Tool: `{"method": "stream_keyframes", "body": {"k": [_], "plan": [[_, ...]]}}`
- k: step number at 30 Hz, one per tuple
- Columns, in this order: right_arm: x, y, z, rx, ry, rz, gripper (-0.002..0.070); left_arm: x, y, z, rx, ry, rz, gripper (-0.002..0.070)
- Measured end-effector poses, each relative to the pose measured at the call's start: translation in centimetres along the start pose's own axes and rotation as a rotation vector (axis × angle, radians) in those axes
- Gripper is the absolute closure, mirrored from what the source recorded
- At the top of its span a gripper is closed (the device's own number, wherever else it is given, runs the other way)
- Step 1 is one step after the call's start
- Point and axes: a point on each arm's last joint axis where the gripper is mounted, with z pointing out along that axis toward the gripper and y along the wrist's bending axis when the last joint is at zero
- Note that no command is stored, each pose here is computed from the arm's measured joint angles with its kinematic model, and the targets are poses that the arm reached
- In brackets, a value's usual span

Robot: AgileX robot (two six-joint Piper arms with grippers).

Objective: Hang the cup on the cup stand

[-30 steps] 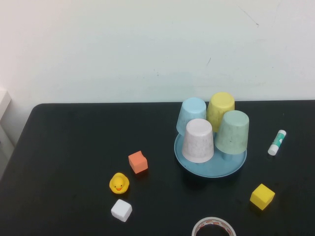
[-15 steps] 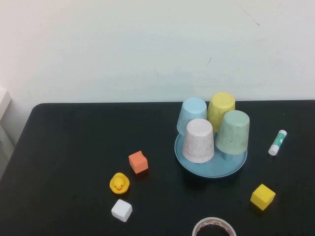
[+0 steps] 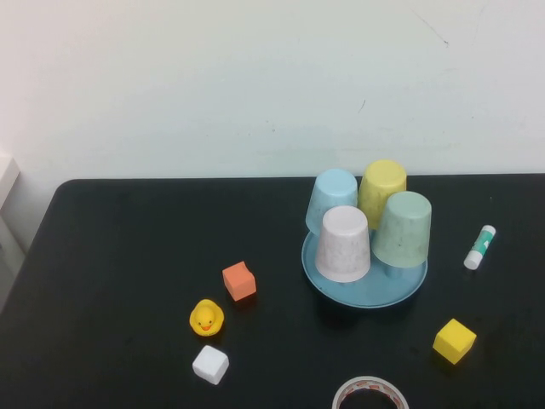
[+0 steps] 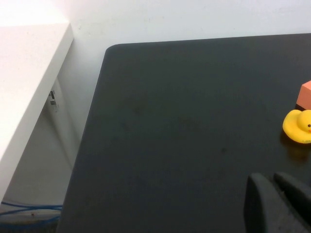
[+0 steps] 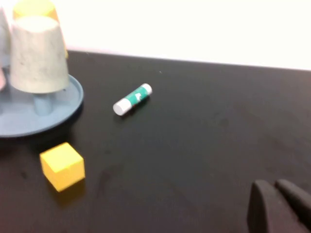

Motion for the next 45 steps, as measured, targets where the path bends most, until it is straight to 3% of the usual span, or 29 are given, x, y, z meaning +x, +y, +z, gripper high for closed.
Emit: {"method": "stream_keyframes", "body": {"k": [45], "plan": [[0.14,-0.23,-0.07,0.025,0.029,0.013,0.0678,0.0,0.01,0.0,-0.001,0.0,0.0,0.0676]]}}
